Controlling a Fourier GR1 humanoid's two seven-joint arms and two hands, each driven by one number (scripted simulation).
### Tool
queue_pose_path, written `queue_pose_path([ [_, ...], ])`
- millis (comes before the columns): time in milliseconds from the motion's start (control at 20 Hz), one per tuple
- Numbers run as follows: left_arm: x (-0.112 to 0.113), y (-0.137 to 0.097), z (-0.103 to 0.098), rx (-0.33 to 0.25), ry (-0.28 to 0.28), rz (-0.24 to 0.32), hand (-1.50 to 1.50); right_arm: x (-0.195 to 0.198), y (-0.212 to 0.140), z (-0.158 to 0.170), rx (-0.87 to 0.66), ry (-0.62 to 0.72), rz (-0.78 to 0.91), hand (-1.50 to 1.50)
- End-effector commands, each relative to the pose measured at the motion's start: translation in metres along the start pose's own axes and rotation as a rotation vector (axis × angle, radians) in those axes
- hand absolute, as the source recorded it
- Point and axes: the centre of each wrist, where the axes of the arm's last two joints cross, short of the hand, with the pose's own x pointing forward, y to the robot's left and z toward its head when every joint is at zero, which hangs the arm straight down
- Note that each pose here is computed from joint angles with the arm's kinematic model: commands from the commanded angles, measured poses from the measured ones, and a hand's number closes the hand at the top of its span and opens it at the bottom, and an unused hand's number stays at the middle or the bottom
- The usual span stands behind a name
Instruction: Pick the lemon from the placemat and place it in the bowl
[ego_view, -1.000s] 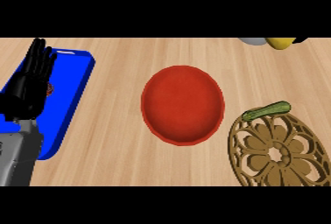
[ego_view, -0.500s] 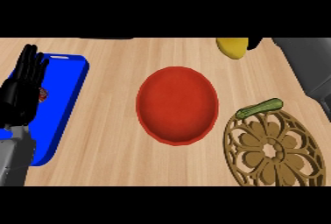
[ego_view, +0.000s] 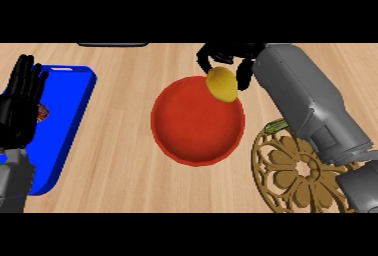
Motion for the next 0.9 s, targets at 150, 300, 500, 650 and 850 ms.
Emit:
queue_pose_path([
  [150, 0.007, 0.015, -0.001, 0.005, 0.007, -0.008, 0.00, 0.003, 0.066, -0.026, 0.053, 0.088, -0.062, 1.50],
  [300, 0.008, -0.002, 0.002, 0.002, 0.005, -0.004, 0.00, 0.003, 0.102, -0.038, 0.078, 0.130, -0.156, -1.50],
  [500, 0.016, 0.002, -0.007, 0.018, 0.005, -0.010, 0.00, 0.001, 0.104, -0.037, 0.082, 0.069, -0.341, -1.50],
  [650, -0.007, -0.009, 0.009, -0.004, 0.000, -0.017, 0.00, -0.003, 0.097, -0.032, 0.008, 0.020, -0.473, -1.50],
  [850, 0.013, -0.008, -0.003, -0.015, -0.006, 0.014, 0.00, -0.008, 0.103, -0.027, -0.222, 0.001, -0.541, -1.50],
])
